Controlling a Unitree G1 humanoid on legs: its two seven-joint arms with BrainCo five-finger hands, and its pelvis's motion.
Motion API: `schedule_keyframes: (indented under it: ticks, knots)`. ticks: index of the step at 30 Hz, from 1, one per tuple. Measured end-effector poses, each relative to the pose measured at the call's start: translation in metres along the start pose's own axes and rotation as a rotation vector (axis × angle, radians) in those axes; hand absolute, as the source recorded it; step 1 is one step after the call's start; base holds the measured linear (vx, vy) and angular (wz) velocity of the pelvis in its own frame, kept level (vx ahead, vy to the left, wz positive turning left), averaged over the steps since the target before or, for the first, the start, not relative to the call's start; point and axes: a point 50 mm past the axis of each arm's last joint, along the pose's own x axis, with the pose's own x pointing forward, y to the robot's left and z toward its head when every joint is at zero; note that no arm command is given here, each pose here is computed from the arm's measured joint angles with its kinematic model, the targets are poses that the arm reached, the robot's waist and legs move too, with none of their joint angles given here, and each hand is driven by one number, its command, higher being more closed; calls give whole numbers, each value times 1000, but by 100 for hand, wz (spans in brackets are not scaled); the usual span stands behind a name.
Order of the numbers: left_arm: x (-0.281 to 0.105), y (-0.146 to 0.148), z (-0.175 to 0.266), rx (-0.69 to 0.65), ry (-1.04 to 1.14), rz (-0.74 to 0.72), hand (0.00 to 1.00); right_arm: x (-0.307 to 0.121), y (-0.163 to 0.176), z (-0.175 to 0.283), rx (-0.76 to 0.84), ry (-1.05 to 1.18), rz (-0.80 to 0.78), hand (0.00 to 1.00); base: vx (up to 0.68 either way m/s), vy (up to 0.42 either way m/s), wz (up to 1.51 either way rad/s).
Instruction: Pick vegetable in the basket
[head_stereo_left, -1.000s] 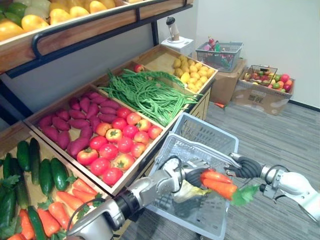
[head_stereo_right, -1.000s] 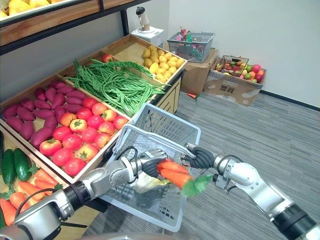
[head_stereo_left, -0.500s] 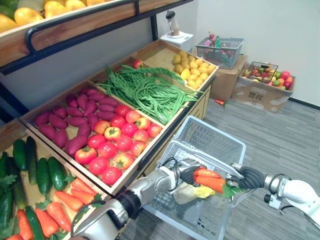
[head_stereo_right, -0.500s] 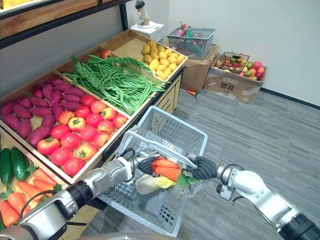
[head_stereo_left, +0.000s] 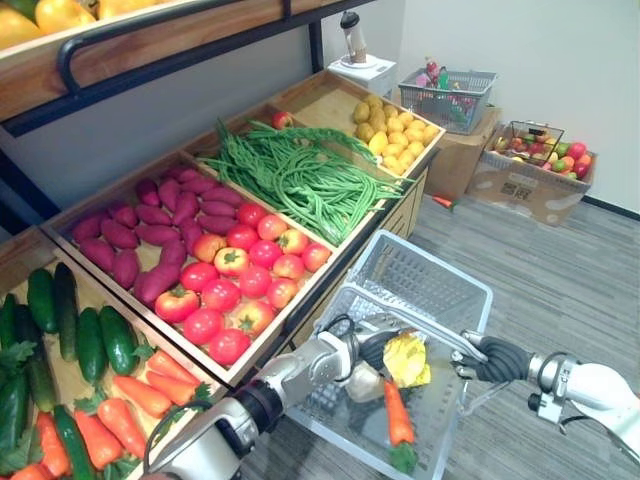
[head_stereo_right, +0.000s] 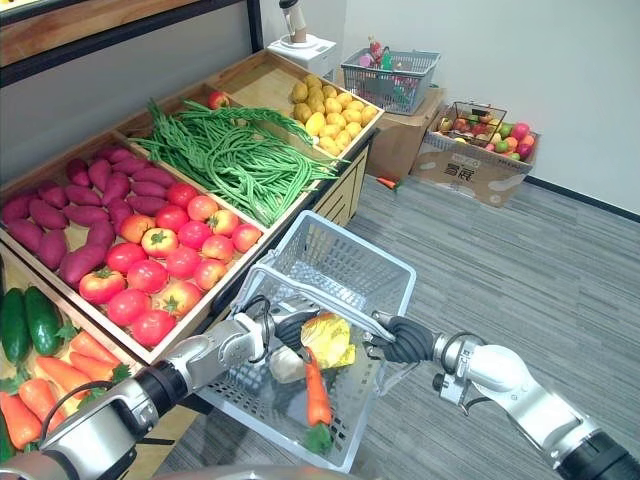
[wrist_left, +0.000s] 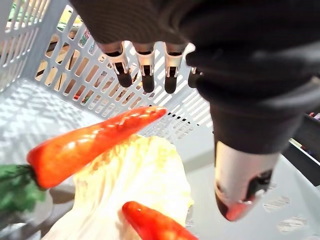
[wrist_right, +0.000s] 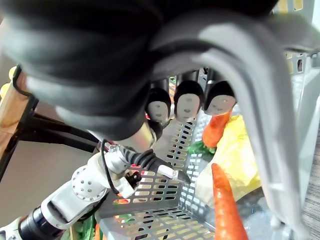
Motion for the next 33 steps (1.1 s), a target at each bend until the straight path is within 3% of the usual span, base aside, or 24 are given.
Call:
schedule_keyframes:
  ticks: [11,22,27,33]
  knots:
    - [-11,24,14,48,-105,48,0,-12,-15,-47,-9,204,-197,100,-89,-48,32]
    - [-47,31,44,0,-270,79,0,-48,-25,-103,168,444,-637,100,-66,-19,52]
    - [-68,38,33,-53,-190,190,0,-75,-8,-139,295,618,-836,100,-34,-41,82]
    - [-101,54,3,-142,17,472,0,-101,59,-187,622,911,-1000,100,-20,-26,85]
